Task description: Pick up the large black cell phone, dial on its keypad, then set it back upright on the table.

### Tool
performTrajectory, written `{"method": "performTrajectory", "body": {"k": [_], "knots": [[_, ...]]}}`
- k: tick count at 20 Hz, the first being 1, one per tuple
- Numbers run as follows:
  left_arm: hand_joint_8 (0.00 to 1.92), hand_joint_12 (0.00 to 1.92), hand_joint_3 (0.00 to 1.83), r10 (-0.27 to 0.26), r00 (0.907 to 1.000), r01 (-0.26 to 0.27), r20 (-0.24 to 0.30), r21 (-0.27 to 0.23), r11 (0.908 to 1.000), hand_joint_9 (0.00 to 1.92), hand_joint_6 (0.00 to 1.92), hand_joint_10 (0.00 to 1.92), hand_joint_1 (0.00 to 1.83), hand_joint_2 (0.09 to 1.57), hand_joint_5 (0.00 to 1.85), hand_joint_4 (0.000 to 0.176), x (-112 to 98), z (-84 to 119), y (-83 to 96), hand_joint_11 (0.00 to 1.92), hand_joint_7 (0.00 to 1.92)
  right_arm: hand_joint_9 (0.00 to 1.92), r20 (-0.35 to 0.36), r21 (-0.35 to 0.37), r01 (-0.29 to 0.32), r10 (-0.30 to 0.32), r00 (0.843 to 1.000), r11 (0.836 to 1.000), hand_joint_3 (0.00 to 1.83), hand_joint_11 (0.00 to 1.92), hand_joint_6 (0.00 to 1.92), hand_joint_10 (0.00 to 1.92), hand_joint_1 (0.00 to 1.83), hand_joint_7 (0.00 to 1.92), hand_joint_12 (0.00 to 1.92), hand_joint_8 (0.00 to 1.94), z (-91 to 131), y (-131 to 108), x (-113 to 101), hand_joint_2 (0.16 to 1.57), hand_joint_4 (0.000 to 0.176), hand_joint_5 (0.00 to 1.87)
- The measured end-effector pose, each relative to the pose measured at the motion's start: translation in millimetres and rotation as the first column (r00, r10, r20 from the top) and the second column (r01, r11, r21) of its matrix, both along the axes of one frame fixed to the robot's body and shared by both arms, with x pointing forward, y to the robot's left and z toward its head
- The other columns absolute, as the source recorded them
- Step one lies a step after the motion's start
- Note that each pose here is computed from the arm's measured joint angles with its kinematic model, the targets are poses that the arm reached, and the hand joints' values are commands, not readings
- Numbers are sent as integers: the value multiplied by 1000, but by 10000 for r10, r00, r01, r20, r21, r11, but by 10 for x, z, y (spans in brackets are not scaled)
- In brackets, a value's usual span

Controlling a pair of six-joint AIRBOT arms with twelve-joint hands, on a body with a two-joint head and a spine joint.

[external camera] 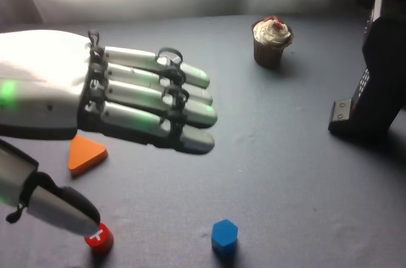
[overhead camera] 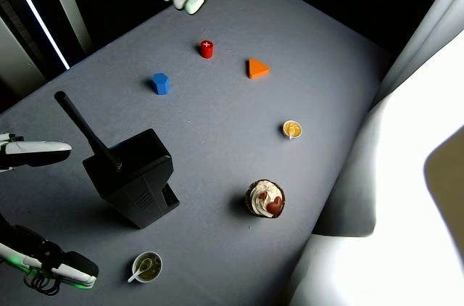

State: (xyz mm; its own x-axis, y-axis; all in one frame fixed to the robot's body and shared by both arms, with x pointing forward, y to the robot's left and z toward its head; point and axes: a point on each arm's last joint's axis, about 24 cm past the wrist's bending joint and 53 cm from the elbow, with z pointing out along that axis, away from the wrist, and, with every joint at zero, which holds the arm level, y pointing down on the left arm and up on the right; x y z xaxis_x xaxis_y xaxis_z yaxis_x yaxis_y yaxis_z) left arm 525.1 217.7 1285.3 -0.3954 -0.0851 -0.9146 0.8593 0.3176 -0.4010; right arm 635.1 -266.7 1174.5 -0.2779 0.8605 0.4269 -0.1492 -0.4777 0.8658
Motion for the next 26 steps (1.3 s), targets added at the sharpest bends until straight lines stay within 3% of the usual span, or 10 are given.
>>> {"method": "performTrajectory", "body": {"k": [10, 14, 26], "knots": [[3, 215, 1, 2, 10000, -2, -12, -160, 9999, 114, 2, 1, 129, 1219, 213, 0, 1, 36, 5, 0, 143, 0, 221, -222, -582, 587, 9980, 9981, 0, 27, 7, 0, 899, 16, 17, 4, 130, 182, 183, 957, 0, 31], [0, 226, 0, -36, 10000, 36, -29, -169, 9999, 108, 1, 0, 155, 1206, 214, 1, -8, 37, 1, 0, 137, 0, 238, -126, -617, 620, 9978, 9980, 2, 32, 5, 0, 791, 0, 21, 0, 177, 247, 252, 970, 0, 13], [1, 222, 0, -277, 9995, 273, -175, -198, 9994, 110, 0, 2, 145, 1208, 205, 3, -64, 30, -26, 0, 128, 0, 81, -80, -765, 766, 9970, 9970, 7, 32, 0, 0, 751, 2, 38, 0, 91, 400, 343, 989, 0, 4]]}}
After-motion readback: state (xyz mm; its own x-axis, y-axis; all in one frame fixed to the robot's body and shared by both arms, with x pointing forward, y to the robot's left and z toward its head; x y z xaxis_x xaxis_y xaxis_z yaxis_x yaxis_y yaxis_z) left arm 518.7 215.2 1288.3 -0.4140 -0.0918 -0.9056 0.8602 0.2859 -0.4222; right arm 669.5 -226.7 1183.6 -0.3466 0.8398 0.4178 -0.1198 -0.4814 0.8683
